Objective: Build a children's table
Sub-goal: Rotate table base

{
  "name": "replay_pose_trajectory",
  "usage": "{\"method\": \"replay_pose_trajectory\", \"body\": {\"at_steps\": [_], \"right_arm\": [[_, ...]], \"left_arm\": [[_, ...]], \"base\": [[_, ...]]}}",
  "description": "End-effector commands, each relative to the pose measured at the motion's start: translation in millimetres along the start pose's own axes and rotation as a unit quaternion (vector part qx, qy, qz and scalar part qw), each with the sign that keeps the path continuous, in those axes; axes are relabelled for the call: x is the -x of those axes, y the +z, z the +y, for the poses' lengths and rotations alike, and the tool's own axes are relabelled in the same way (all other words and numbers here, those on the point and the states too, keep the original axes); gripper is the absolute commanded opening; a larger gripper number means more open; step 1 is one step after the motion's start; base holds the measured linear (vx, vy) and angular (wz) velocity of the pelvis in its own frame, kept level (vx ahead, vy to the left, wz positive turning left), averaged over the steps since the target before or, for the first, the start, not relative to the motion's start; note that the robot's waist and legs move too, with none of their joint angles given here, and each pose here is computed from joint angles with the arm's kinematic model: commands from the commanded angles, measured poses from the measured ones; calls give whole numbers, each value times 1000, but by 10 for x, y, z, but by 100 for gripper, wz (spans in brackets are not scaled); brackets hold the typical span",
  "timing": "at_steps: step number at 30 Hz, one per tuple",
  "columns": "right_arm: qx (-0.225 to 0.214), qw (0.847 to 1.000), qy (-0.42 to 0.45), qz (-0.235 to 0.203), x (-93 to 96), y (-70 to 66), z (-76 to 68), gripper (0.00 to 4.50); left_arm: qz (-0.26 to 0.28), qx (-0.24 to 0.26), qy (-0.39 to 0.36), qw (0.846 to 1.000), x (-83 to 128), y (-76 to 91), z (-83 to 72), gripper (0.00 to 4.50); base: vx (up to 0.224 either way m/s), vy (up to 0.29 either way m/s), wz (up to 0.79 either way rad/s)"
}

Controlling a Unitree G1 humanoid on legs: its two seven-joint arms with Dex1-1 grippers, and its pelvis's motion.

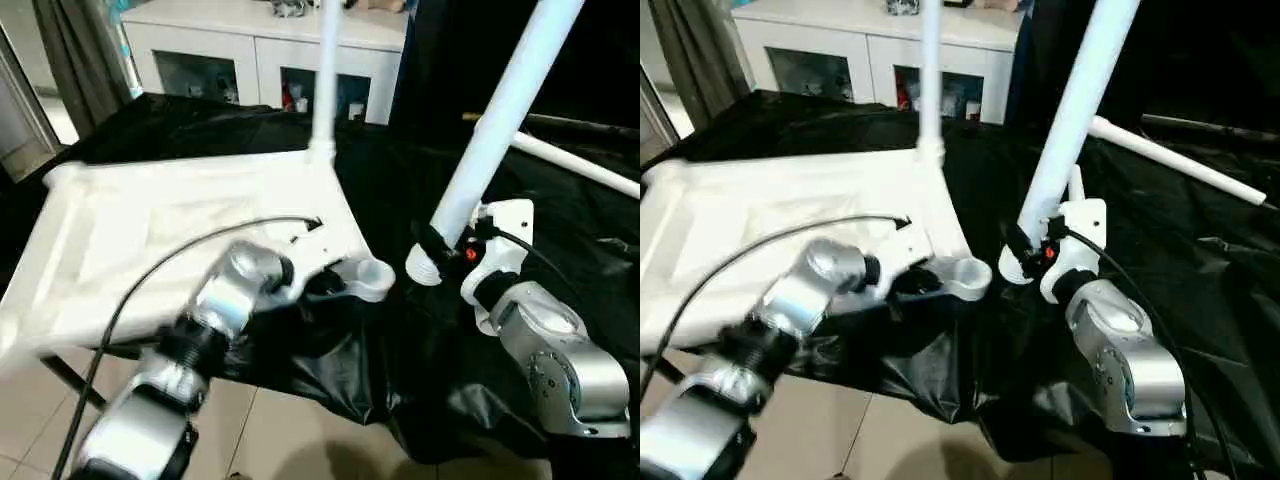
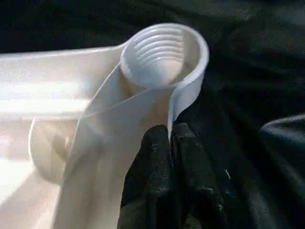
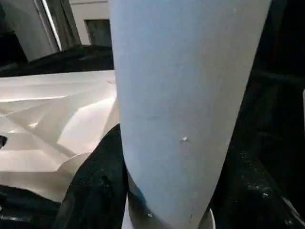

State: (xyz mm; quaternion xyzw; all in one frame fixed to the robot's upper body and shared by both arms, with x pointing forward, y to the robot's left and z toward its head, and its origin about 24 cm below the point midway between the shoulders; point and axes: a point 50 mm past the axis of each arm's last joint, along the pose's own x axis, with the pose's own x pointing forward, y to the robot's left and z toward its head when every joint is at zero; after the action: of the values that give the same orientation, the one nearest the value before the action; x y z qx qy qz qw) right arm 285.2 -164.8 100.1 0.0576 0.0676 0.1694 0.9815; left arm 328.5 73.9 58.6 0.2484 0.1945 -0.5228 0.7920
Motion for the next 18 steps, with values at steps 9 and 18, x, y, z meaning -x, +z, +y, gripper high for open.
{"method": "replay_pose_trajectory", "body": {"at_steps": [9,18], "right_arm": [[2,1000,2,-4,5,64,-47,189],[5,1000,11,-3,17,62,-45,189]], "left_arm": [[-49,-43,13,998,34,32,-60,45],[-65,-42,38,996,119,15,-22,109]], "base": [[0,0,0],[0,0,0]]}}
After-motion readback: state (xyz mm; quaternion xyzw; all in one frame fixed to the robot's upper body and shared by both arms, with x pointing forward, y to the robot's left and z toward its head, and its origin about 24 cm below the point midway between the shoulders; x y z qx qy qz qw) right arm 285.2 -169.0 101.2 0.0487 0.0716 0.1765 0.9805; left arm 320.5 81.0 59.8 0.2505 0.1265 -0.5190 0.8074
